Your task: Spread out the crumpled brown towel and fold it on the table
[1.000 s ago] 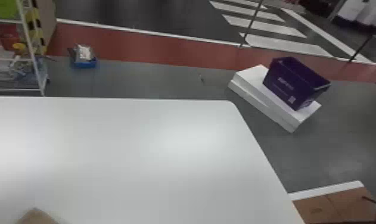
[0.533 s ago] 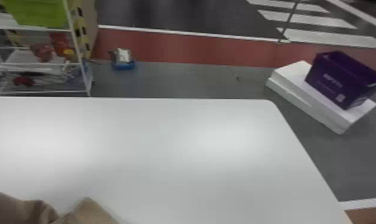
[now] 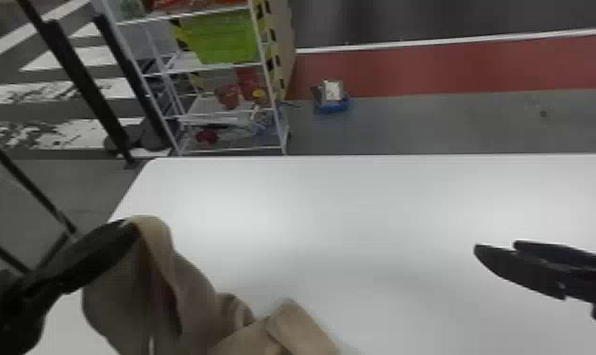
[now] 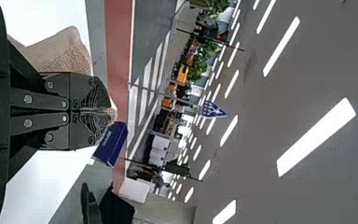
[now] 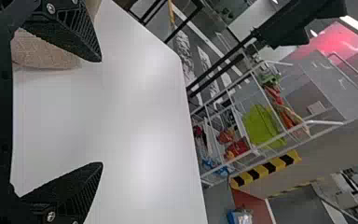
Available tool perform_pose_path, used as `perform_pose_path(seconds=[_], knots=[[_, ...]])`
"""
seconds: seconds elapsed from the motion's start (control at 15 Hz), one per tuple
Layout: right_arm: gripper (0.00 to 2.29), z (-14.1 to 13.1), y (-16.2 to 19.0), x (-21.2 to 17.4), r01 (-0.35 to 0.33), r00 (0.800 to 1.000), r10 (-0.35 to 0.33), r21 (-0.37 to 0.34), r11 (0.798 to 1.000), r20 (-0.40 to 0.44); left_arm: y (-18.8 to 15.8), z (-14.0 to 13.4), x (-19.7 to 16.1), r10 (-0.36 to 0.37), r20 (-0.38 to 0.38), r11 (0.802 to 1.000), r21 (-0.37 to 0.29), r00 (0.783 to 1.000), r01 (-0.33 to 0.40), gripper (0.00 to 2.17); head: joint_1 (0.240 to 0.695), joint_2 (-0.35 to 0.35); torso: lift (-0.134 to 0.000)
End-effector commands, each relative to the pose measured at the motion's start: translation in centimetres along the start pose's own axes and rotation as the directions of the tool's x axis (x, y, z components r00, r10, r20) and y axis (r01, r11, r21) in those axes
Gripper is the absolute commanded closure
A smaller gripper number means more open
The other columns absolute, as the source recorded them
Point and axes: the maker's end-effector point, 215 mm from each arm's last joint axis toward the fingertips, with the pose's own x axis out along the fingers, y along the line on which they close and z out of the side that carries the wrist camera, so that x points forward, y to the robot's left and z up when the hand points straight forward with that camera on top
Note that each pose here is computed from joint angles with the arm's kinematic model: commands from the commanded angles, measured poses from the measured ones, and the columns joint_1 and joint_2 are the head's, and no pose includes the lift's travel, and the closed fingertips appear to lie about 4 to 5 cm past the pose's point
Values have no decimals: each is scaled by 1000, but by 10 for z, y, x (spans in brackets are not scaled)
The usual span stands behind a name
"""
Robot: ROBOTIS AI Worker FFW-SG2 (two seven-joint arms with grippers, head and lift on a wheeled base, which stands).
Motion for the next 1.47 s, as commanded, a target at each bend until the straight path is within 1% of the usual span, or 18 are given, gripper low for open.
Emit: perform_pose_path(seconds=[0.0, 0.07, 0.13, 0.2, 0.27, 0.33, 0.4, 0.47, 0.53, 0.6, 0.67, 0.73, 0.87, 1.07, 1.13, 1.2, 1.4], knots=[[124, -1, 17, 78, -77, 997, 75, -103, 992, -19, 1, -10, 13, -3, -21, 1000, -4, 1000, 3, 1831, 695, 293, -124], [147, -6, 30, 106, -124, 992, 118, -128, 984, -53, 4, -10, 17, 3, -25, 1000, 3, 1000, -3, 1831, 695, 317, -124], [218, -13, 43, 123, -164, 984, 153, -133, 977, -91, 6, -11, 20, 10, -30, 1000, 7, 999, -10, 1831, 695, 338, -124], [232, -21, 63, 139, -203, 973, 182, -147, 968, -144, 7, -14, 25, 13, -40, 1000, 7, 999, -13, 1831, 695, 350, -124], [255, -35, 76, 147, -213, 960, 178, -153, 965, -217, 10, -14, 27, 23, -42, 1000, 15, 999, -23, 1831, 695, 350, -124], [255, -54, 87, 153, -222, 939, 169, -151, 963, -301, 12, -14, 28, 30, -43, 999, 16, 999, -29, 1831, 695, 350, -124], [255, -65, 94, 158, -222, 921, 150, -167, 961, -361, 13, -12, 31, 30, -41, 999, 20, 999, -30, 1831, 695, 350, -124], [255, -74, 96, 163, -218, 905, 128, -184, 958, -406, 15, -12, 33, 35, -44, 999, 23, 998, -34, 1831, 695, 350, -124], [255, -86, 98, 166, -217, 882, 109, -190, 957, -458, 17, -11, 34, 41, -44, 999, 32, 998, -39, 1831, 695, 350, -124], [255, -93, 97, 169, -218, 865, 97, -195, 956, -492, 17, -11, 37, 38, -47, 999, 31, 998, -37, 1831, 695, 350, -124], [255, -103, 94, 173, -217, 850, 87, -195, 957, -520, 19, -12, 39, 42, -52, 999, 32, 998, -41, 1831, 695, 350, -124], [255, -108, 94, 177, -226, 839, 88, -197, 954, -536, 20, -12, 41, 43, -53, 999, 32, 998, -41, 1831, 695, 350, -124], [255, -124, 102, 183, -265, 808, 107, -195, 944, -579, 22, -11, 41, 49, -48, 998, 35, 998, -47, 1831, 695, 350, -124], [289, -145, 107, 192, -297, 776, 99, -222, 929, -623, 23, -11, 42, 49, -46, 998, 33, 998, -47, 1831, 695, 350, -124], [356, -154, 109, 194, -308, 763, 95, -230, 923, -640, 23, -11, 42, 46, -45, 998, 33, 998, -45, 1831, 695, 350, -124], [407, -158, 111, 198, -319, 760, 91, -247, 915, -644, 23, -11, 42, 47, -45, 998, 31, 998, -45, 1831, 695, 350, -124], [407, -168, 119, 205, -351, 751, 88, -282, 893, -655, 21, -11, 39, 40, -44, 999, 29, 998, -38, 1831, 695, 350, -124]])
